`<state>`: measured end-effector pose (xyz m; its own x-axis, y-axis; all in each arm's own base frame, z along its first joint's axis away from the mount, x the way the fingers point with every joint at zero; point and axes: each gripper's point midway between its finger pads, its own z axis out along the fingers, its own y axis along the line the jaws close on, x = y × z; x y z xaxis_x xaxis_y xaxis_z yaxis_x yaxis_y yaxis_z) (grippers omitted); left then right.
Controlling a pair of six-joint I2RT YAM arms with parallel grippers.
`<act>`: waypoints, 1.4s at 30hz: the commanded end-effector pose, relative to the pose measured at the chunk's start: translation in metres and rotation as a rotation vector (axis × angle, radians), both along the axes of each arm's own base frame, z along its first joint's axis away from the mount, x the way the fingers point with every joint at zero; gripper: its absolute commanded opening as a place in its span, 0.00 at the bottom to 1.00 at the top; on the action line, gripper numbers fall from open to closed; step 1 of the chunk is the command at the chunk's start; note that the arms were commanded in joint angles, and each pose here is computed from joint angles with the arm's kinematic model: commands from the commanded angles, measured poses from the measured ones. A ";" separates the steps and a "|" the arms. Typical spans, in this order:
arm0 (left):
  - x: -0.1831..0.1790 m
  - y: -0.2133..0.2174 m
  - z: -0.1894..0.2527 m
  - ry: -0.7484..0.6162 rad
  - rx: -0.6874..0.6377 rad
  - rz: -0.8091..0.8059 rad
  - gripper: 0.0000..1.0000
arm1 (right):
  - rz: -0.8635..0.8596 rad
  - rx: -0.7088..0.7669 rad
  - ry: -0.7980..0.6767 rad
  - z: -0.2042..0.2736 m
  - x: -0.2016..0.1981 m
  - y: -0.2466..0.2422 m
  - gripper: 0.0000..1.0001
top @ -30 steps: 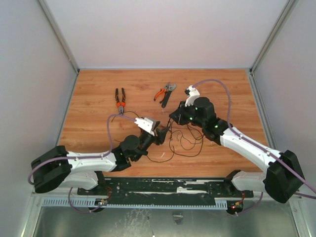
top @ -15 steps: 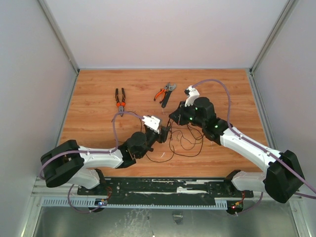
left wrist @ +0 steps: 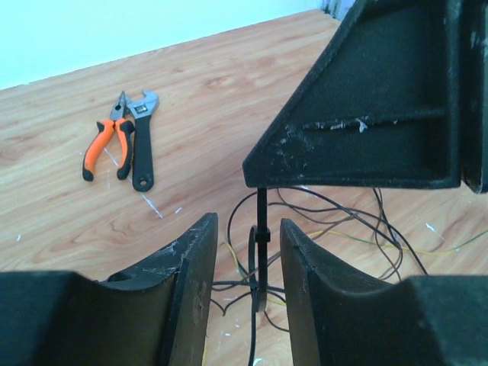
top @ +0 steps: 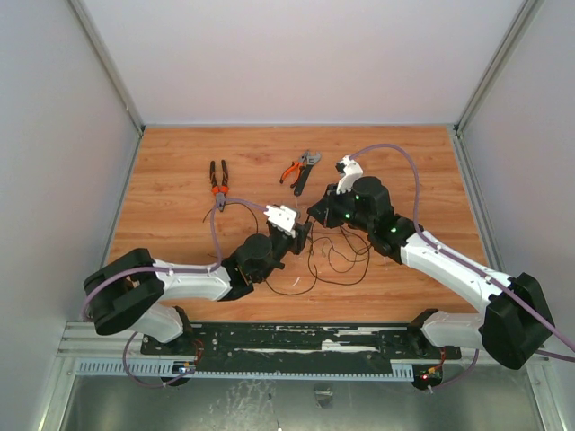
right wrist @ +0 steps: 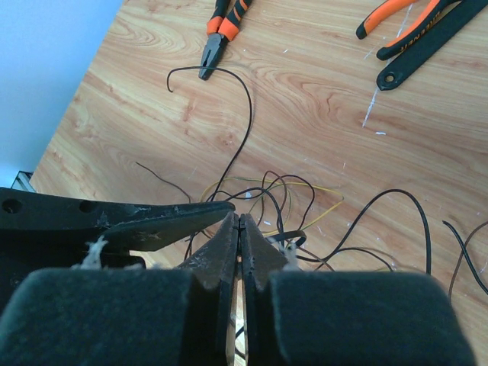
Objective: Zip-tie the wires
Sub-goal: Tie the cable at the center of the board.
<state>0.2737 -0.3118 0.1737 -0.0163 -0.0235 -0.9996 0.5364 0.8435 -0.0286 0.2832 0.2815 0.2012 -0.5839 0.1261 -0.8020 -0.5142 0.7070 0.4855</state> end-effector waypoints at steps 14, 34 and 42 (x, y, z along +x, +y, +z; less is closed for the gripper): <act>0.007 -0.005 0.011 -0.021 -0.045 -0.001 0.35 | 0.009 0.024 -0.021 0.015 0.001 0.007 0.00; -0.004 -0.004 -0.017 0.043 -0.044 -0.026 0.02 | -0.033 0.032 -0.105 0.052 0.021 0.009 0.00; -0.006 -0.004 -0.026 0.053 -0.039 -0.025 0.00 | -0.053 0.045 -0.177 0.089 0.034 0.010 0.00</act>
